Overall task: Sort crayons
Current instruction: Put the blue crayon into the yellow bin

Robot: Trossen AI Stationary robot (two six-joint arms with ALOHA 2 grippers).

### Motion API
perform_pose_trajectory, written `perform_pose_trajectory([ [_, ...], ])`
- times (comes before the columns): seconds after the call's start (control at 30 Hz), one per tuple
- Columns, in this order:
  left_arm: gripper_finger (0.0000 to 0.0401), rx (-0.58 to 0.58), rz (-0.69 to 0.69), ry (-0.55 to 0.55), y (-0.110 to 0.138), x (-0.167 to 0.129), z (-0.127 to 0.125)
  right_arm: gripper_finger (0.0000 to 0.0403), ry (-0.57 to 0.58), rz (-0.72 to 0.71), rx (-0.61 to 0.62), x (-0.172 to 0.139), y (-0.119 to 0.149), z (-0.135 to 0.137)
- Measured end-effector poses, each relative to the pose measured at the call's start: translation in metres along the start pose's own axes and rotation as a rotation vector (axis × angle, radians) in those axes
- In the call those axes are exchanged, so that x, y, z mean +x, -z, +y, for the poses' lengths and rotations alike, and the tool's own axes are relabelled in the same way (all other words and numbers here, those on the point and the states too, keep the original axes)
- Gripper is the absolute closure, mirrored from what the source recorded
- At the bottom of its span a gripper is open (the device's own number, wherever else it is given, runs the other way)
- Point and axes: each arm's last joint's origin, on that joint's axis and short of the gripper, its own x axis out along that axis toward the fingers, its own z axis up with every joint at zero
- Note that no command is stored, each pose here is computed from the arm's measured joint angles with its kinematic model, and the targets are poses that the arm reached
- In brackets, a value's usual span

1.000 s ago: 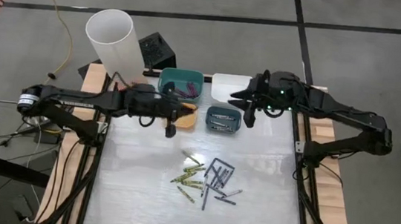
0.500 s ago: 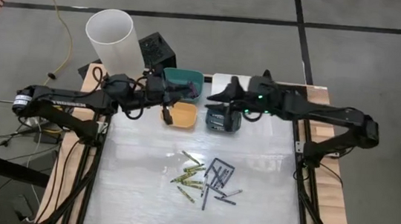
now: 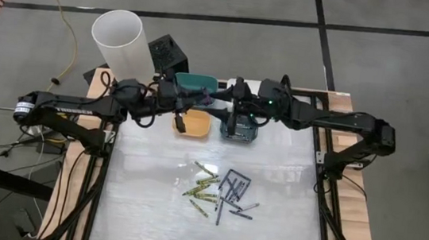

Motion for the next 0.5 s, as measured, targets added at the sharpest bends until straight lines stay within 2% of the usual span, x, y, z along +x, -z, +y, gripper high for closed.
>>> perform_pose_trajectory([
  [0.13, 0.039, -0.016, 0.002, -0.002, 0.0004, 0.0003, 0.0014, 0.0137, -0.003, -0.04, -0.005, -0.0001, -0.0039, 0.0001],
  [0.5, 0.039, -0.074, 0.0, 0.015, 0.0072, 0.0076, -0.0017, 0.0138, 0.008, -0.042, -0.007, -0.0005, -0.0044, -0.0034],
])
